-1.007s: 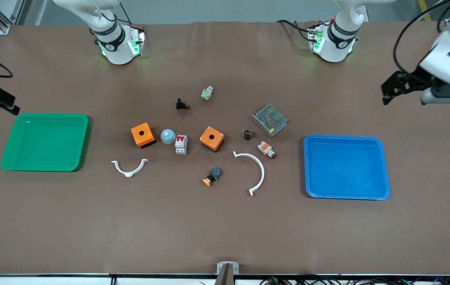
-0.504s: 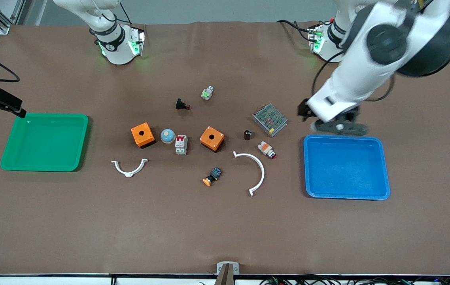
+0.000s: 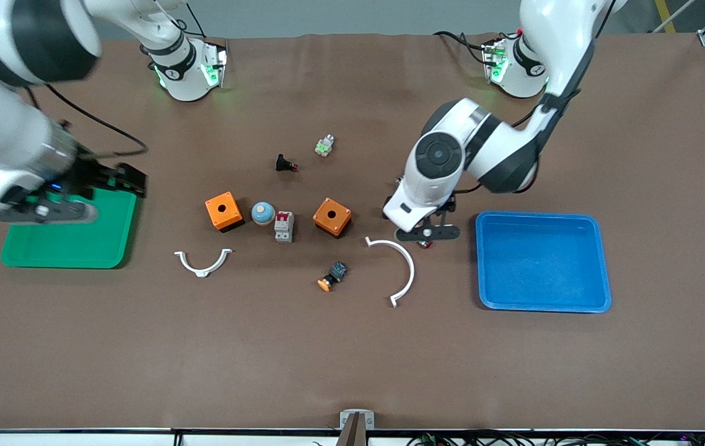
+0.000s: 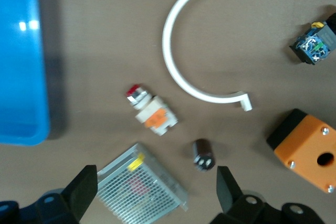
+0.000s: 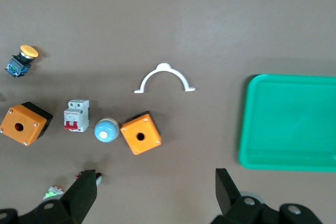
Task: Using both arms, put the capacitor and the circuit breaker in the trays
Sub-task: 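Grasp the black capacitor with the left gripper while the right grasps the breaker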
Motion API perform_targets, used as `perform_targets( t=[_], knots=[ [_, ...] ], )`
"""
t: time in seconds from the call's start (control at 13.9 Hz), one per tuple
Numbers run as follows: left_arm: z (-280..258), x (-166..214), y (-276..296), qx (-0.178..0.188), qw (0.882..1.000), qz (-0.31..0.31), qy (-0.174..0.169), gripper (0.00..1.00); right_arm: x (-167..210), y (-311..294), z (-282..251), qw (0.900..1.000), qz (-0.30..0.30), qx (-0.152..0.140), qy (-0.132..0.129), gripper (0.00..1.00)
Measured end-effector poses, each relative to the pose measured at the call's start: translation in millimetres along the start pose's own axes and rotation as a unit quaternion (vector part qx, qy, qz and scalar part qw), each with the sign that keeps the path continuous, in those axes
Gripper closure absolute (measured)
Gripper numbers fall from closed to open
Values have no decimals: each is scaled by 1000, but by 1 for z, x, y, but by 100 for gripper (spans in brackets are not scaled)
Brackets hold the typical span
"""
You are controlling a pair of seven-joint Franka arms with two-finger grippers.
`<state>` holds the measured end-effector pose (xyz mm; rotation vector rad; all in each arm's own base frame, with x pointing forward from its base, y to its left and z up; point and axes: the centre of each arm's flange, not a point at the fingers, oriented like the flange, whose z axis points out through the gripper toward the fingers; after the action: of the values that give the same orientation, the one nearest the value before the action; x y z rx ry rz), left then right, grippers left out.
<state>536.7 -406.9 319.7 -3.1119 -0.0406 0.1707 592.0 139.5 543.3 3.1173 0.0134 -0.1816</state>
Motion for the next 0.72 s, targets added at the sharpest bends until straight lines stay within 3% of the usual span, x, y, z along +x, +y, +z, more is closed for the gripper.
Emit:
perform_targets(
  t=[0.43, 0.5, 0.58, 0.72],
  knots=[
    [72, -9, 28, -35, 999, -24, 20, 5, 14, -107, 112, 997, -16, -27, -71, 0],
    [79, -12, 27, -34, 999, -23, 19, 13, 14, -126, 126, 997, -10, -19, -74, 0],
    [84, -15, 26, -31, 999, -21, 17, 13, 13, -143, 140, 997, -3, -11, -71, 0],
    [93, -19, 24, -22, 999, -18, 15, 27, 11, -168, 171, 999, 1, -1, -53, 0]
  ],
)
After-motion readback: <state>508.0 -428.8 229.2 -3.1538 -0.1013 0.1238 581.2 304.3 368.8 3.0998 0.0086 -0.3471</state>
